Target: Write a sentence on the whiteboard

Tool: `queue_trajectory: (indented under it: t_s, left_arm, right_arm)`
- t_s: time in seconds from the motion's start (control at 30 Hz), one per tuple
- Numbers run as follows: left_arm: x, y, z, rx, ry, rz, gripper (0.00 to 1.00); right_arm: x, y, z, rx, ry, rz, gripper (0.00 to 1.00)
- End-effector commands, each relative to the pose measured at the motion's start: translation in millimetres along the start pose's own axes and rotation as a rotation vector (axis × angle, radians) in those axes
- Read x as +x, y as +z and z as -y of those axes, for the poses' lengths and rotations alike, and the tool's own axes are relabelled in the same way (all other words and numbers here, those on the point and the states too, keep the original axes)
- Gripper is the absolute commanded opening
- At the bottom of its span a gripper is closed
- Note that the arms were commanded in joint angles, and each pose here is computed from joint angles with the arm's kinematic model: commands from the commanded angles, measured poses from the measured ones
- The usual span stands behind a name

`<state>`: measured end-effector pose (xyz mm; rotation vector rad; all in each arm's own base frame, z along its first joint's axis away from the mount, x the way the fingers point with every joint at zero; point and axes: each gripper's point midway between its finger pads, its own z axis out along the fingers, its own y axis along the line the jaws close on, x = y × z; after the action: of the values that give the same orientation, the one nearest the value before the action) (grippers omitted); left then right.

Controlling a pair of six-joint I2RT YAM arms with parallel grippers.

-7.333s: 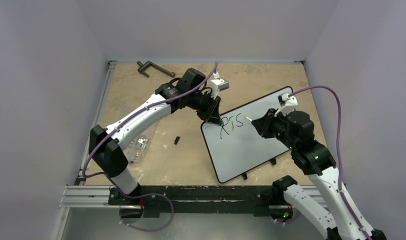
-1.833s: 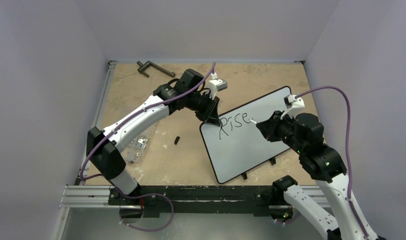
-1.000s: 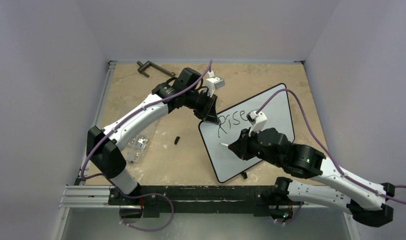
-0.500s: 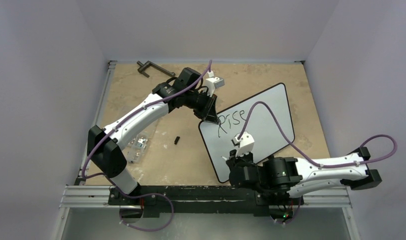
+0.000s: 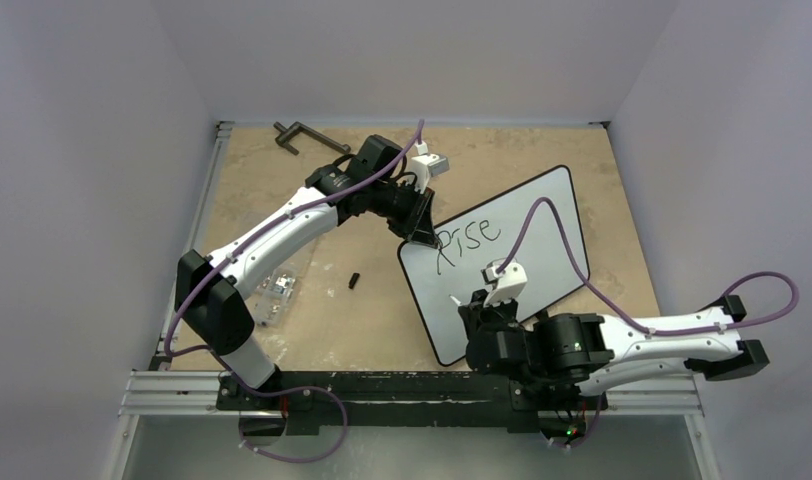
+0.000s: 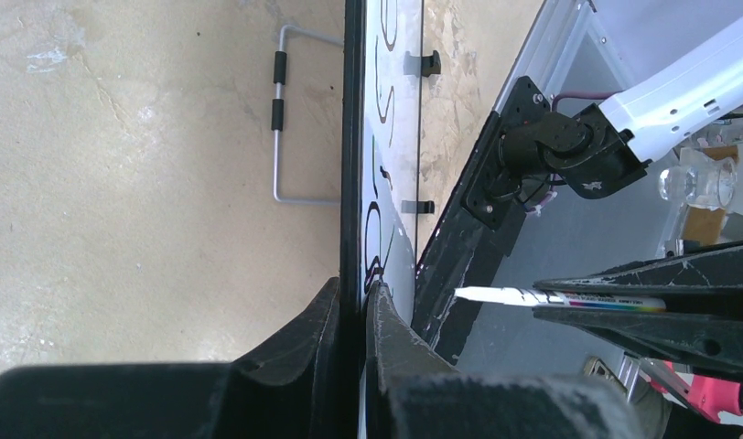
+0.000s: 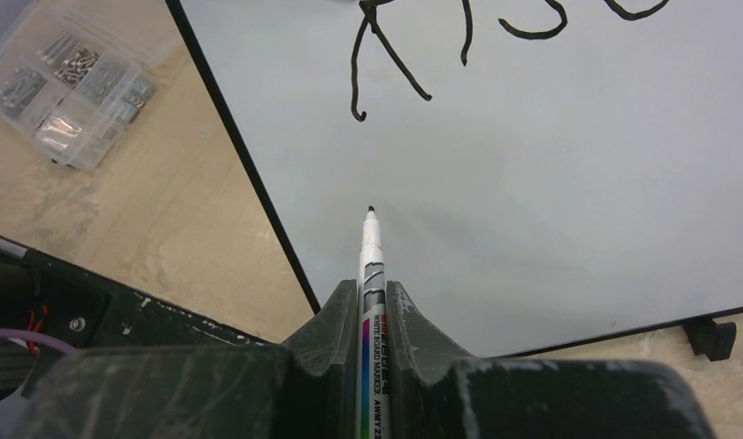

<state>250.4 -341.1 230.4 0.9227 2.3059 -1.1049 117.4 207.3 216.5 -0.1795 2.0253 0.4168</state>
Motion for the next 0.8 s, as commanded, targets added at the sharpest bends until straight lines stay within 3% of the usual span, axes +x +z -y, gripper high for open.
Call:
queue_trajectory:
  t_s: [0.0, 0.77]
  left_arm:
    - [-29.1, -9.5, -25.1, -0.122, 0.071, 0.106, 0.0]
    - [-30.3, -11.6, -23.4, -0.121, 0.073, 0.113, 0.0]
  right_arm:
    - [-11.5, 4.3, -7.6, 0.007, 0.025, 0.065, 0.0]
    - [3.5, 29.2, -21.3, -0.035, 0.0, -0.001, 0.0]
